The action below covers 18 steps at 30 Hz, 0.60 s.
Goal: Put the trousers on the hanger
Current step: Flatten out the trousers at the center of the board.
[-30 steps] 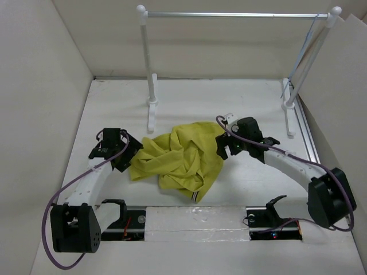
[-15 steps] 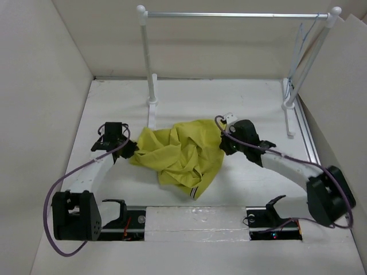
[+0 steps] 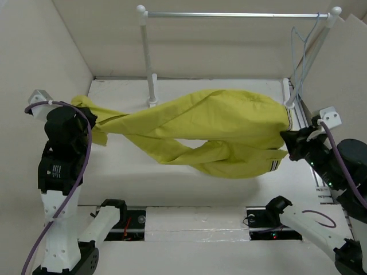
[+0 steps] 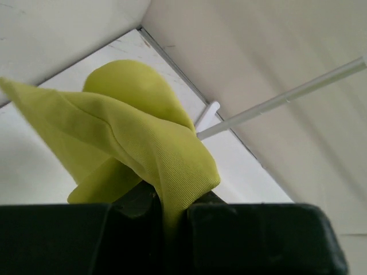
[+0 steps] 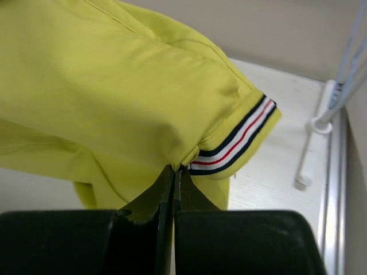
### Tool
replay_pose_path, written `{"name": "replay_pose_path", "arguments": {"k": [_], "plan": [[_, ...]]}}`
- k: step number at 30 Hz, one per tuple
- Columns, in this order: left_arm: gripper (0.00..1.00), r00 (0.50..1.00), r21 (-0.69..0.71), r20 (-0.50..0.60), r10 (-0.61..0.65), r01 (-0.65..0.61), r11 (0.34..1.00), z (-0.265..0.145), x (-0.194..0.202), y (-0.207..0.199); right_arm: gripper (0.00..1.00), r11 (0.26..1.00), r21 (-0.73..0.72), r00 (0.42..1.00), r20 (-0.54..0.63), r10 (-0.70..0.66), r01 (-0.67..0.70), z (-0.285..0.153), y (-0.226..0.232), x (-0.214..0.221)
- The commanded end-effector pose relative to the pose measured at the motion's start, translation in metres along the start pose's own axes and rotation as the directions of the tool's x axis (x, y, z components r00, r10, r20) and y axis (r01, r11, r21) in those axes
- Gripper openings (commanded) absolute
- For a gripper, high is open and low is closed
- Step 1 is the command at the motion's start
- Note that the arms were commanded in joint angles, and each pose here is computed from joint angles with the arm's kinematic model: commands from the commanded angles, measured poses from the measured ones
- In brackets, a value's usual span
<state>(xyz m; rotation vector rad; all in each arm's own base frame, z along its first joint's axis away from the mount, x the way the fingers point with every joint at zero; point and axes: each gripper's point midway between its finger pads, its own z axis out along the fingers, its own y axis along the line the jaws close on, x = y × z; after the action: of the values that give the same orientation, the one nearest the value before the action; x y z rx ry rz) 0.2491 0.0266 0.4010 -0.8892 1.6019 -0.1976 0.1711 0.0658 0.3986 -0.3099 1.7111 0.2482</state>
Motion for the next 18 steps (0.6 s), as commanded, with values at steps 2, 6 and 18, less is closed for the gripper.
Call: {"name": "replay_pose_path", "arguments": {"k": [2, 6, 18], "plan": [[0.0, 0.993, -0.133, 0.013, 0.114, -0.111, 0.985, 0.017, 0.001, 0.022, 0.0, 0.971, 0.194, 0.961, -0.263, -0.083, 0.137, 0.002, -0.037, 0.044], [0.0, 0.981, -0.128, -0.115, 0.159, -0.173, 0.977, 0.062, 0.044, 0.014, 0.0, 0.942, 0.279, 0.96, -0.256, -0.113, 0.186, 0.044, -0.046, 0.043], [0.99, 0.898, -0.095, -0.38, 0.219, -0.274, 0.957, 0.159, 0.136, -0.005, 0.82, 0.971, 0.16, 0.904, -0.417, -0.098, 0.179, 0.163, -0.071, 0.109]]}}
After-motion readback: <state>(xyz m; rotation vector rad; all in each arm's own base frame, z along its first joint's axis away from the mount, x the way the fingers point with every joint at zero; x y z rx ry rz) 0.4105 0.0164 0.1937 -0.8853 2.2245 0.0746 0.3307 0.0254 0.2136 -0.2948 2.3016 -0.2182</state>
